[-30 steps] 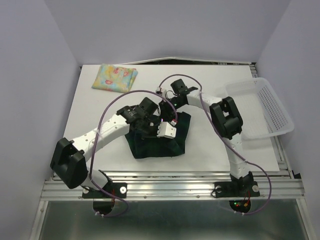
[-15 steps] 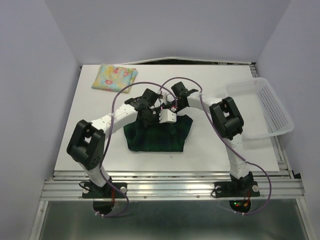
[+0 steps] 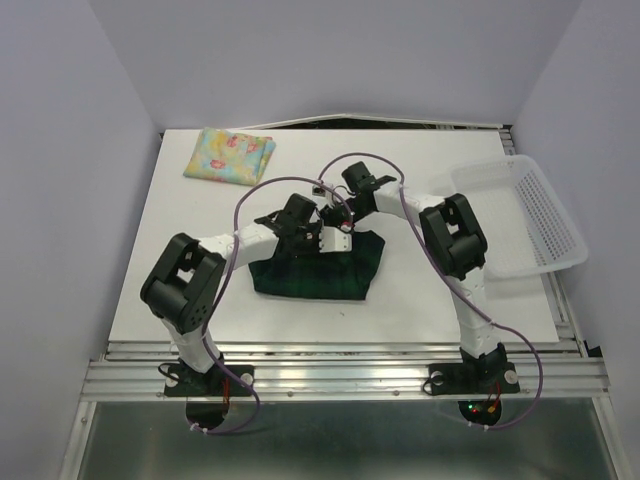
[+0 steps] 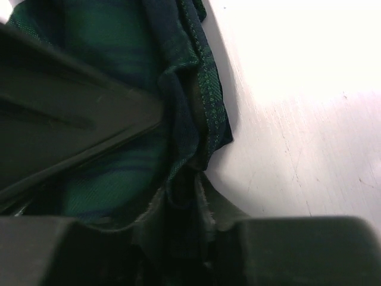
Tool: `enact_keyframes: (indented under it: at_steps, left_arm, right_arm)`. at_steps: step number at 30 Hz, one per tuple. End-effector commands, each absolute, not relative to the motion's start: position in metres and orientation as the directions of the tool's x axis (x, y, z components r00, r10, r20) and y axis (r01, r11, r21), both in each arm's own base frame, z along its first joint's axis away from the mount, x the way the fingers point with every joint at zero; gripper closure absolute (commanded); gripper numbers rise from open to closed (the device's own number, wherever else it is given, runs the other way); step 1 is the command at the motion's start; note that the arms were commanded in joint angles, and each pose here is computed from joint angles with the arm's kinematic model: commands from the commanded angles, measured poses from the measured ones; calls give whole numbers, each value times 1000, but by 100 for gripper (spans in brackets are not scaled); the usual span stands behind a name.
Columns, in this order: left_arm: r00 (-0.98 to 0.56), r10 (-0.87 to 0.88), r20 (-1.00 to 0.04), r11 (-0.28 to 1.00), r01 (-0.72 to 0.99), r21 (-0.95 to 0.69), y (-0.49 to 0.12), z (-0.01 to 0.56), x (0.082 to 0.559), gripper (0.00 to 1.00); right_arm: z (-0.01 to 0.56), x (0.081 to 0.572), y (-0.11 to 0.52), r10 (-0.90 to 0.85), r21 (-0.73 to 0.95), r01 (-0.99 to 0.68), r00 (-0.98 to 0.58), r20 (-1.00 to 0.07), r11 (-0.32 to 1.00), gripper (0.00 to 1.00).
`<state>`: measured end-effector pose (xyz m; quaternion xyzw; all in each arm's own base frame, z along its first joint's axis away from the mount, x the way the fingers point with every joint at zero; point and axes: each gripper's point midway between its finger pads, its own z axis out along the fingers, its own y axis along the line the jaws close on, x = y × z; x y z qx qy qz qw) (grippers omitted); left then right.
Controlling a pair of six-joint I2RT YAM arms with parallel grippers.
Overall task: Fold and stack the skirts
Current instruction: Fold the skirt
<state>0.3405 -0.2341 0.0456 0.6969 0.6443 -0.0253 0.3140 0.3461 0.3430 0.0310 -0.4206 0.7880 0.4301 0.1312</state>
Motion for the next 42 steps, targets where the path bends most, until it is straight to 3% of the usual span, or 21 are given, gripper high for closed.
enact_keyframes:
  at_steps: [1,5,7,9,13,14,21,24,25,27,28,29,31,32,34,35,36,38,40,42]
  left_arm:
    - [197,880,-432,61,855,514,-232,51,360,53]
    - [201,886,-419,51,854,519,-225,41,352,41]
    - [209,884,-419,52,846,531,-227,42,353,37]
    - [201,883,-425,65,843,534,-228,45,355,24]
    - [215,865,-453,96,815,571,-233,71,361,16]
    - [218,859,-463,106,810,577,-235,81,363,1]
    - [239,799,-552,190,770,609,-236,163,353,1]
    - [237,759,-606,260,744,616,-232,204,344,1]
    - [223,746,-628,295,734,611,-229,215,344,2]
    - [160,685,-710,414,718,560,-222,245,340,1]
    - [134,661,-739,447,721,530,-220,250,336,1]
    - [104,632,-768,479,727,492,-216,256,334,1]
    - [-25,527,-849,544,778,315,-215,253,316,2]
    - [-111,494,-862,588,773,238,-206,243,314,13]
    - [-266,367,-891,612,791,16,-209,235,300,16]
    - [-325,335,-884,593,802,-70,-207,226,294,14]
    - [-432,237,-870,546,800,-249,-207,225,285,4]
    - [-571,157,-806,501,749,-434,-208,207,276,2]
    - [-712,92,-696,431,659,-616,-212,190,271,7]
    - [-788,68,-612,430,577,-694,-211,159,272,19]
  right_arm:
    - [28,355,337,-590,497,-779,-619,-518,381,68]
    - [65,410,328,-513,387,-773,-627,-586,503,52]
    - [97,442,321,-460,320,-763,-609,-646,562,49]
    - [118,465,312,-414,283,-740,-602,-683,610,46]
    - [166,498,291,-349,212,-708,-557,-753,674,45]
    - [182,501,286,-331,206,-703,-546,-770,680,44]
    - [233,490,234,-223,248,-647,-555,-801,721,45]
    - [246,471,223,-162,355,-656,-592,-790,666,45]
    - [266,451,231,-152,392,-702,-576,-803,594,46]
    - [282,425,240,-85,506,-683,-635,-768,526,48]
    - [267,409,243,-70,577,-652,-691,-720,492,48]
    - [290,383,249,-55,619,-681,-688,-723,392,49]
    - [290,348,267,-59,660,-693,-701,-710,291,49]
    - [288,338,276,-71,658,-704,-695,-715,267,49]
    - [275,305,303,-133,692,-688,-724,-677,219,49]
    - [259,294,309,-153,712,-668,-743,-651,215,48]
    - [252,286,315,-155,747,-629,-778,-609,216,48]
    - [232,281,324,-162,757,-620,-785,-598,206,48]
    - [212,282,330,-174,785,-579,-815,-552,219,48]
    - [182,290,332,-185,808,-529,-848,-496,258,47]
